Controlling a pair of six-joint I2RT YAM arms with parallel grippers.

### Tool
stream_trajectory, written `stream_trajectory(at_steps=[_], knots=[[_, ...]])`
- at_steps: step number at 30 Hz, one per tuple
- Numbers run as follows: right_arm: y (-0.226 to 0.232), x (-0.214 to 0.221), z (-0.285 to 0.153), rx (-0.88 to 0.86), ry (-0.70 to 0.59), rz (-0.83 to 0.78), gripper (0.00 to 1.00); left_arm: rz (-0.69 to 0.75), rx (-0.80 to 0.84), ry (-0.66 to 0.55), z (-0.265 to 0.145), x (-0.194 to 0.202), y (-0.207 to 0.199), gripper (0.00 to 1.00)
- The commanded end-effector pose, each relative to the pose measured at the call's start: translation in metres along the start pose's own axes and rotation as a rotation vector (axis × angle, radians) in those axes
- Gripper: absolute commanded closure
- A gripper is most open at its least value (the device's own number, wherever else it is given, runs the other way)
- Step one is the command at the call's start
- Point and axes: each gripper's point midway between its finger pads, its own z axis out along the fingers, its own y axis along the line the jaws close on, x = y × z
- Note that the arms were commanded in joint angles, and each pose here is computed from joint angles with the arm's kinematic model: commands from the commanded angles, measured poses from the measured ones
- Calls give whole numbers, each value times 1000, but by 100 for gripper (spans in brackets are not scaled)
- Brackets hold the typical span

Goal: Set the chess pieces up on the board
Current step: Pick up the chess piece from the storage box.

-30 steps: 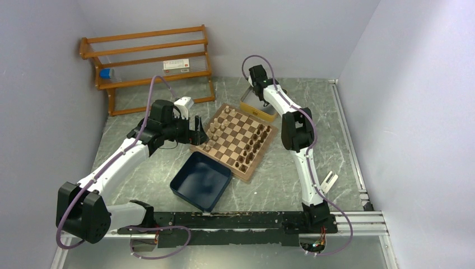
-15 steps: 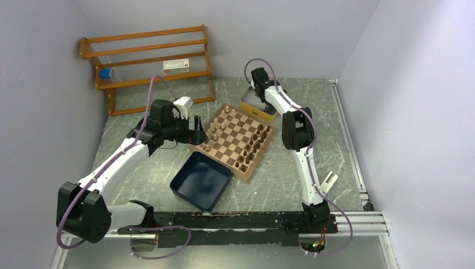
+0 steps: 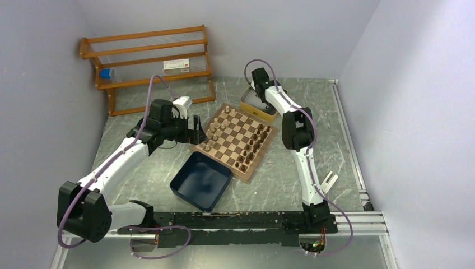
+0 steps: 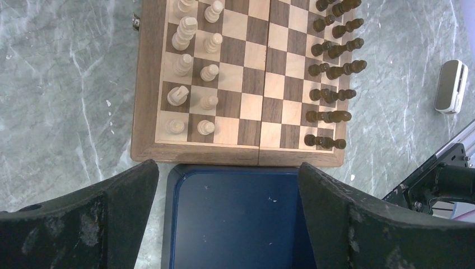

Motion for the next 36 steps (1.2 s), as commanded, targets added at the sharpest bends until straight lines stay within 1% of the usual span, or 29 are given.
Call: stream_trajectory(at_steps=[1, 6, 11, 15, 21, 25, 28, 30, 33, 34, 36], knots=[[6, 6, 13, -9, 16, -41, 78, 5, 16, -31, -3, -14, -2, 1], [2, 2, 10, 7, -2, -58, 82, 1, 19, -32, -3, -14, -1, 1], [-6, -11, 0, 47, -55, -61, 86, -4, 29, -32, -3, -14, -1, 1], [-14, -28, -14, 74, -127, -17, 87, -6, 29, -31, -2, -13, -1, 1], [-16, -47, -31, 51, -240, 86, 86, -9, 43, -29, -2, -13, -3, 1], [-15, -54, -39, 21, -299, 153, 88, -8, 39, -30, -2, -13, -2, 1], [-15, -57, -42, 17, -320, 159, 87, -7, 35, -30, -2, -13, -2, 1], [-18, -55, -39, 37, -294, 153, 83, -9, 33, -30, -2, -13, -1, 1], [-24, -44, -32, 82, -213, 111, 70, -7, 31, -29, -2, -13, -1, 1], [-25, -40, -30, 81, -191, 97, 67, -7, 31, -29, -2, -13, -1, 1], [-24, -32, -24, 69, -154, 86, 64, -7, 30, -31, -2, -13, -1, 1]])
